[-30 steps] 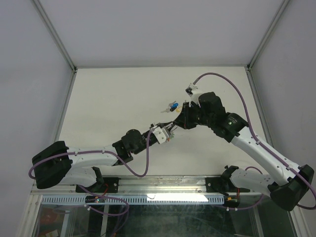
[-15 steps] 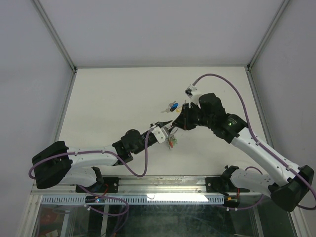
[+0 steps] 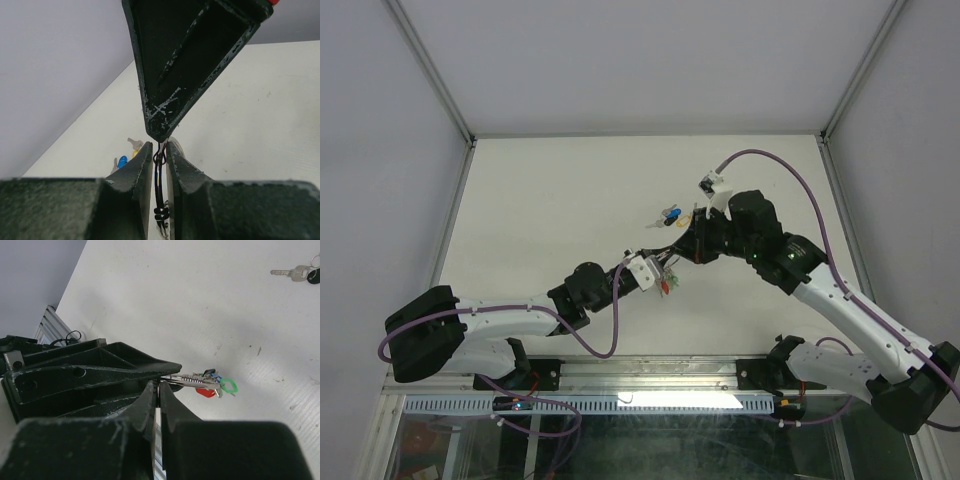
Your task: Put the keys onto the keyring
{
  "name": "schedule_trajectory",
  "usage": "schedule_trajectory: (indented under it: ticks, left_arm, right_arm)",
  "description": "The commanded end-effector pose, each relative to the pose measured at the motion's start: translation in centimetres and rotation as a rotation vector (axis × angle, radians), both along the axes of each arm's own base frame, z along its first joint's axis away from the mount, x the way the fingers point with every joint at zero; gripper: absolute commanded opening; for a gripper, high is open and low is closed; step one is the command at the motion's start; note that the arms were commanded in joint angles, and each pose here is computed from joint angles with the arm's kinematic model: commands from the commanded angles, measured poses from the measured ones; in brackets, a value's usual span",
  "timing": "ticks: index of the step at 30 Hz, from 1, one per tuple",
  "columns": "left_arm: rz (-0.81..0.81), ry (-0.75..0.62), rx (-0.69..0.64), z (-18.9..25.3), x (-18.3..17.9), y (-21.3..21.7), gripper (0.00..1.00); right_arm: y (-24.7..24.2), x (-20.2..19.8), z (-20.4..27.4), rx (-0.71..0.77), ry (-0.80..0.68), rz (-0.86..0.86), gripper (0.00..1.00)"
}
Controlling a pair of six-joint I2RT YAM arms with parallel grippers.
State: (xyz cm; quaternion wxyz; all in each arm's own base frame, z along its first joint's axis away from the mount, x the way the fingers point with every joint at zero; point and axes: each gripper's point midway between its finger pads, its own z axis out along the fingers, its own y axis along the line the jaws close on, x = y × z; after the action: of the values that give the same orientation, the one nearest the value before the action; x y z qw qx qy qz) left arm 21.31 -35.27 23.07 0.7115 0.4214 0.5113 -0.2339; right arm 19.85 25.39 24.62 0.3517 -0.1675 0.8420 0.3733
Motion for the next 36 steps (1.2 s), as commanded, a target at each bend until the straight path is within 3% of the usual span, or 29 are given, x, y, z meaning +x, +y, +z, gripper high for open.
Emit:
schedule_trajectory:
  ticks: [1,7,13,16,20,22,36]
  left_arm:
    - [-0.02,-0.031,-0.131,4.1,-0.7,-0.1,0.19]
    - [-0.034,-0.029,-0.145,4.4,-0.8,-0.3,0.18]
    - [-0.042,-0.028,-0.148,4.5,-1.0,-0.3,0.0]
    - [-0.043,-0.031,-0.148,4.6,-1.0,-0.3,0.0]
    - [-0.017,-0.031,-0.116,4.0,-0.6,-0.1,0.0]
    - [0.002,-0.037,-0.113,3.9,-0.4,0.2,0.0]
    - [0.045,-0.057,-0.07,3.4,0.4,0.4,0.0]
  right_arm:
    - [0.4,0.2,2.0,0.066,-0.067,0.017,0.0]
    - [0.6,0.2,1.8,0.071,-0.062,0.021,0.0]
    - [0.7,0.2,1.7,0.07,-0.06,0.024,0.0]
    - [0.5,0.2,1.8,0.069,-0.069,0.021,0.0]
    - [-0.3,0.5,3.1,0.067,-0.121,-0.011,0.28]
    - [-0.9,0.7,3.8,0.064,-0.156,-0.04,0.36]
    - [-1.5,1.3,3.0,0.008,-0.186,-0.051,0.4]
